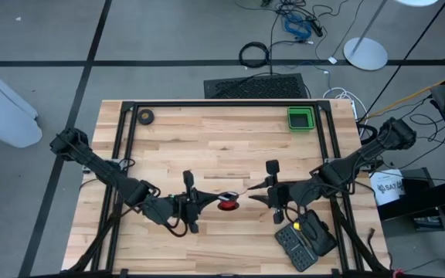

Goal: Coil cords
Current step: Uncoil the red wire on the black spool

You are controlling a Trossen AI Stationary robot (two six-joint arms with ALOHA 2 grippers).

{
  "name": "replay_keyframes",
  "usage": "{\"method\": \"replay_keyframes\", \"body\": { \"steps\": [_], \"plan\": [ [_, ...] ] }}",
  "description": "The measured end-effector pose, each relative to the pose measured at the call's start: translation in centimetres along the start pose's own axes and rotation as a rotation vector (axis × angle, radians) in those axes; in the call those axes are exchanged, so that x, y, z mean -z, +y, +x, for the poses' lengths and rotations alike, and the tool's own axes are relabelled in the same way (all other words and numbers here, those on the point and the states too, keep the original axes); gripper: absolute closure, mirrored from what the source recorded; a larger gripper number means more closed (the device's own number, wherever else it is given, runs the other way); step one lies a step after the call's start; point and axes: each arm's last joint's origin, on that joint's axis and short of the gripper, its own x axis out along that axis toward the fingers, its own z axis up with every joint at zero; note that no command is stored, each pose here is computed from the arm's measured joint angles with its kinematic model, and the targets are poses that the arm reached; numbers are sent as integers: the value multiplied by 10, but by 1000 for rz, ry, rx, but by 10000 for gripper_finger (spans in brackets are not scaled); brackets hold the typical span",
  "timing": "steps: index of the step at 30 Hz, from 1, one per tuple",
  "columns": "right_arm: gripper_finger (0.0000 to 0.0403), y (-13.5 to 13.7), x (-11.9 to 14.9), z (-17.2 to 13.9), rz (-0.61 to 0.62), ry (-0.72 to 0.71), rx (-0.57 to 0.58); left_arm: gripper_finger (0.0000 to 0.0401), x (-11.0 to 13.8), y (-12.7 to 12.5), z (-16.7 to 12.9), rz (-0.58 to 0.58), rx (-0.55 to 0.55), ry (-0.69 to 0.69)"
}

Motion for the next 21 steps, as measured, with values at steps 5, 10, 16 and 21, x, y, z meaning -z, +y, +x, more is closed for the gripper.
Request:
{"method": "replay_keyframes", "body": {
  "steps": [5,10,16,21],
  "plan": [
    [319,6,-2,-5,-55,-22,-23,401,2,0,0,15,-8,19],
    [313,7,-6,-6,-86,-57,-16,401,2,0,0,15,-10,20],
    [300,8,-5,-2,-100,-41,40,401,2,0,0,10,-10,19],
    [298,10,-1,5,-130,-14,49,401,2,0,0,9,-9,19]
  ]
}}
